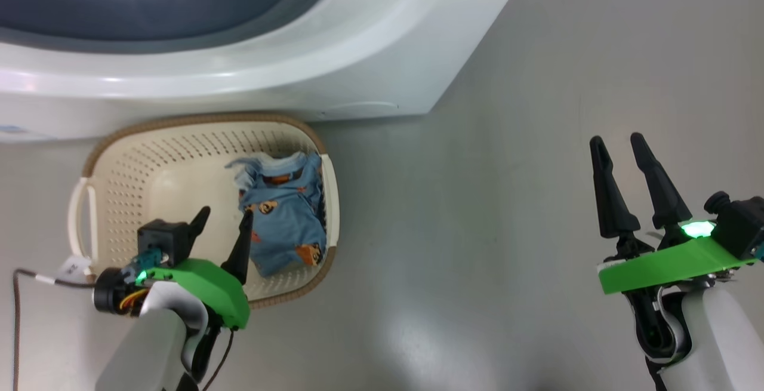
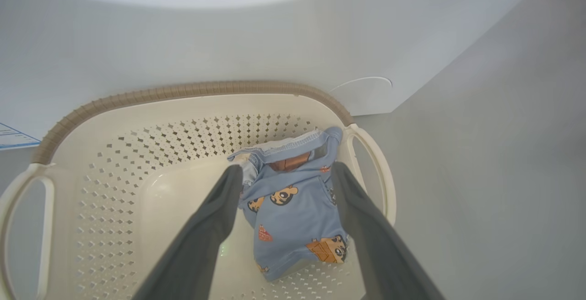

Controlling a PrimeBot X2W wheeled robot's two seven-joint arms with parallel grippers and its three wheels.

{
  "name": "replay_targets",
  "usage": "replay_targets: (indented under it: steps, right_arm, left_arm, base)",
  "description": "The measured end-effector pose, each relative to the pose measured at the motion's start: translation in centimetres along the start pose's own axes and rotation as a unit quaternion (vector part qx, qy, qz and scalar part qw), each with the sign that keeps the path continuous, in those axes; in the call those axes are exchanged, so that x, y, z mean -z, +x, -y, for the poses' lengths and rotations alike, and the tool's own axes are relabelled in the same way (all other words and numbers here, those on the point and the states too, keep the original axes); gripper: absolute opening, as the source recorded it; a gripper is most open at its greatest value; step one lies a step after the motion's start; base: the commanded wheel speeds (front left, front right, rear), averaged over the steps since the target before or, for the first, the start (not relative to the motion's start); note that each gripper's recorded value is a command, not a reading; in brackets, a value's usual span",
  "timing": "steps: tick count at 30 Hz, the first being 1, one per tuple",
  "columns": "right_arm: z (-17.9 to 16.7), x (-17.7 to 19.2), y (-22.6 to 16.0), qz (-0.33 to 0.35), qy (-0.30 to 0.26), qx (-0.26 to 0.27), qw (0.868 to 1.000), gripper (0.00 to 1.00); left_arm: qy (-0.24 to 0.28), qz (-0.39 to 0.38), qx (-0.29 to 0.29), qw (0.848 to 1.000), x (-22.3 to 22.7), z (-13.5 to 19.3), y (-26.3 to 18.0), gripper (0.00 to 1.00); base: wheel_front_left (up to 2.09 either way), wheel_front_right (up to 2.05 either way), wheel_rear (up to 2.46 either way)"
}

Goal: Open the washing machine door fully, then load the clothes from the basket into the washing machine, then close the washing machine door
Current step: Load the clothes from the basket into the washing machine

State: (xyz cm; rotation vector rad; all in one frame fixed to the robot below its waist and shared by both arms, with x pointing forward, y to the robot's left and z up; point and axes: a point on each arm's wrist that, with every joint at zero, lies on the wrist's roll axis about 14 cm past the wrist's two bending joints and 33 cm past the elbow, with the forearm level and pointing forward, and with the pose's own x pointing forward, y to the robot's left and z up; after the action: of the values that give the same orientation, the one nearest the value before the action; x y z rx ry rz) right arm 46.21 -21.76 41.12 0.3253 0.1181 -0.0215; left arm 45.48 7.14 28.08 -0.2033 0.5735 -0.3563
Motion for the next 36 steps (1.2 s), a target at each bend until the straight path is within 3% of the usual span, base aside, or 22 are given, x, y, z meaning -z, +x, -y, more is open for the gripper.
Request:
replay_targets:
  steps: [9, 22, 36]
  right_arm:
    - [0.6, 2.8, 2.2, -0.024, -0.004, -0.001, 1.0, 1.0]
    - [1.0, 5.6, 4.9, -0.039, -0.012, -0.009, 0.999, 1.0]
    - [2.1, 8.0, 5.2, -0.062, -0.017, 0.0, 0.998, 1.0]
  left_arm:
    - [0.02, -0.085, 0.026, 0.996, 4.9, -0.4, 3.3, 1.0]
    - [0.034, -0.13, 0.053, 0.989, 7.8, -1.2, 7.7, 1.0]
    - [0.024, -0.174, 0.093, 0.98, 11.2, -0.3, 9.8, 1.0]
  base:
    - [0.0, 0.0, 0.0]
    - [0.0, 0.0, 0.0]
    - [0.0, 0.0, 0.0]
